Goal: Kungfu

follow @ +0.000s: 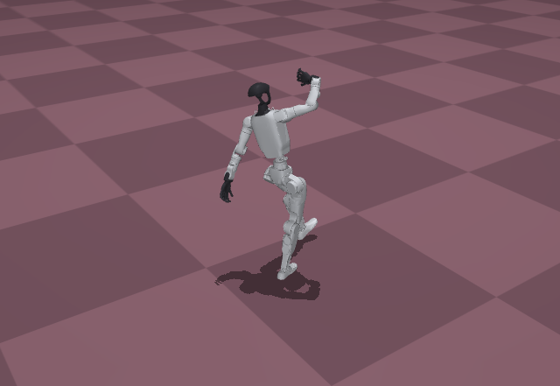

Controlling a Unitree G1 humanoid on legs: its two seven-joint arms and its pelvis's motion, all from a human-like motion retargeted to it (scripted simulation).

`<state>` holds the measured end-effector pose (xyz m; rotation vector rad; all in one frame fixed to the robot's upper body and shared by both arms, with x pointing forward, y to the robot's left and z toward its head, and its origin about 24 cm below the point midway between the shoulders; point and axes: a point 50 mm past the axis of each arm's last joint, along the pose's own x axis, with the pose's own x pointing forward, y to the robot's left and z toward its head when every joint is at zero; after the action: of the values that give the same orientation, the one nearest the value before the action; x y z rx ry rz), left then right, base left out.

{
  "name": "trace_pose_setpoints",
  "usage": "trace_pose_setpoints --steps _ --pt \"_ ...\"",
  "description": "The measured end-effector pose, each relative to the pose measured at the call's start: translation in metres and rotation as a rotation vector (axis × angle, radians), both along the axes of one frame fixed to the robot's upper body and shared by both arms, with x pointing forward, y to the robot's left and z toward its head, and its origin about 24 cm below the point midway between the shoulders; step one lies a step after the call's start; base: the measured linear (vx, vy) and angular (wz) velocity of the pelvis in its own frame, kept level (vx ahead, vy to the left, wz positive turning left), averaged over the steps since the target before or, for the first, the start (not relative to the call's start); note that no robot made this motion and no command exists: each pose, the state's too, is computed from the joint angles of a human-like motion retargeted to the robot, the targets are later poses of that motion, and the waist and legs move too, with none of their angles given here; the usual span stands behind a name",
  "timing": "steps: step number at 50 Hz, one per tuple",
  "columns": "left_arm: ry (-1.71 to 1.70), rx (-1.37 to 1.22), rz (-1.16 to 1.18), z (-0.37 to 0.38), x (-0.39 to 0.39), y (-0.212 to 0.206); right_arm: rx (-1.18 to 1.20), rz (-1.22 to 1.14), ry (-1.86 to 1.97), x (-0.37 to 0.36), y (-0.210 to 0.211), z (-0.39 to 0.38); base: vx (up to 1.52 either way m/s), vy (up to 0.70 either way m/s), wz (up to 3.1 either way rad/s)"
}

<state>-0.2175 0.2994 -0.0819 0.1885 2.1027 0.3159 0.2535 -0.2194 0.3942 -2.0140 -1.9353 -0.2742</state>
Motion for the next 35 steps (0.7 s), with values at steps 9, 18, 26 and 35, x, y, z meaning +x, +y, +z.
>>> trace_pose_setpoints --steps 9,18,26,35 --pt "-0.033 0.101 -0.142 -0.022 0.065 0.024 -0.074 0.135 0.042 0.010 0.040 -0.012 0.94 -0.09 -1.60" --pt "-0.909 0.460 -0.726 0.063 0.468 0.069 -0.132 0.213 0.029 0.024 0.073 -0.023 0.41 -0.21 -0.88" --pt "-1.855 0.659 -0.784 0.337 0.621 -0.010 -0.181 0.404 0.011 0.014 0.125 -0.013 0.07 0.30 -0.90" --pt "-2.107 1.193 -1.182 0.502 0.595 -0.100 -0.108 0.484 -0.160 0.007 0.149 -0.006 0.06 0.11 -1.44"
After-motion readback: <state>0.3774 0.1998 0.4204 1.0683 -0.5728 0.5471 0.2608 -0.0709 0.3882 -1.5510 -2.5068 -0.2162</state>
